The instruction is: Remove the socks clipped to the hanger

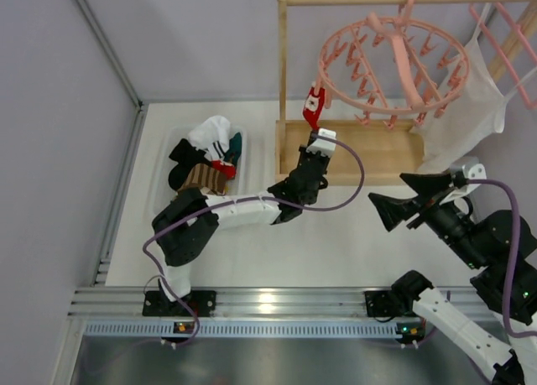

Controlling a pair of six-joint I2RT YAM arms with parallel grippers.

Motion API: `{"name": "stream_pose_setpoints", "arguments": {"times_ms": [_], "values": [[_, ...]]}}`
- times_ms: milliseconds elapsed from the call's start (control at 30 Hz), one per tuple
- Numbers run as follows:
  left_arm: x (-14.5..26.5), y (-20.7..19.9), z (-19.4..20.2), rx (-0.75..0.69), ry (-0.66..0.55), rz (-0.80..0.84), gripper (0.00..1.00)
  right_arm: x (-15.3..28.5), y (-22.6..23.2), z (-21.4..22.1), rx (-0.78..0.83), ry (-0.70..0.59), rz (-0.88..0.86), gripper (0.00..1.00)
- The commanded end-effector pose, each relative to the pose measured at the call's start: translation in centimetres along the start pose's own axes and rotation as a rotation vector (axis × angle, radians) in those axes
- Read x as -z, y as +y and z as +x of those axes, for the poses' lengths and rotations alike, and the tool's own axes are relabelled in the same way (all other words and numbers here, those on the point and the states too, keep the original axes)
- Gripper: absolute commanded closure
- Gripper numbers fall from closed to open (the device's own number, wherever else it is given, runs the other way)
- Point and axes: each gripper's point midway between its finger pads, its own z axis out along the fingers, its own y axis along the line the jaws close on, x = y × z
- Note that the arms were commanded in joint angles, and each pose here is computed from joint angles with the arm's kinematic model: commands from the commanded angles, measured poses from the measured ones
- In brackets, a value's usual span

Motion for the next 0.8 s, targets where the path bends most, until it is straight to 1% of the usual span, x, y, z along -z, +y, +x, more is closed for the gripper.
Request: {"name": "stream_pose_setpoints", "arguments": {"times_ms": [0,33,67,100,167,200,233,300,367,400,433,500,533,633,667,700,767], "values": [[3.0,0.4,-4.1,0.063,-0.075,-0.071,1.00,1.9,-1.4,-2.9,0.009,-0.064,0.100,0.01],[3.6,0.2,-4.0,0.056,-0.071,-0.077,1.00,2.1,-1.6,-3.0,0.010,-0.061,0.116,0.01],[4.7,-0.9,-4.1,0.044,-0.070,-0.059,1.00,2.5,-1.8,-3.3,0.009,-0.053,0.132,0.00],[5.2,-0.7,-4.1,0.044,-0.066,-0.082,1.00,2.8,-2.3,-3.4,0.011,-0.052,0.160,0.01],[6.7,-2.2,-4.0,0.028,-0.062,-0.054,1.00,3.6,-2.6,-4.1,0.015,-0.049,0.191,0.00],[7.2,-2.5,-4.0,0.025,-0.060,-0.055,1.00,3.9,-3.2,-4.3,0.015,-0.047,0.228,0.01],[8.1,-3.4,-4.1,0.015,-0.060,-0.041,1.00,4.5,-3.4,-5.4,0.020,-0.065,0.245,0.01],[8.8,-4.2,-4.5,0.007,-0.063,-0.040,1.00,5.2,-4.4,-5.7,0.025,-0.053,0.310,0.01],[10.0,-5.6,-4.6,-0.022,-0.062,-0.027,1.00,5.7,-4.6,-7.1,0.034,-0.065,0.333,0.01],[10.3,-6.3,-5.3,-0.017,-0.070,-0.020,1.00,5.8,-4.6,-7.2,0.038,-0.054,0.341,0.01],[11.1,-7.4,-5.1,-0.040,-0.069,0.000,1.00,5.8,-4.6,-7.5,0.048,-0.048,0.341,0.00],[11.7,-8.7,-6.0,-0.041,-0.080,0.011,1.00,5.5,-4.5,-8.2,0.050,-0.035,0.343,0.01],[12.3,-9.5,-5.7,-0.070,-0.077,0.017,1.00,5.5,-4.3,-9.0,0.053,-0.045,0.338,0.01],[13.3,-11.3,-6.7,-0.083,-0.089,0.034,1.00,3.8,-3.9,-8.7,0.068,0.018,0.316,0.00],[13.5,-12.0,-6.2,-0.098,-0.086,0.038,1.00,2.9,-3.8,-8.8,0.071,0.039,0.311,0.01],[13.6,-12.5,-6.9,-0.092,-0.094,0.042,1.00,2.5,-3.6,-8.9,0.072,0.050,0.302,0.00],[14.3,-13.7,-6.3,-0.126,-0.092,0.055,1.00,1.1,-3.3,-8.8,0.077,0.092,0.287,0.01]]}}
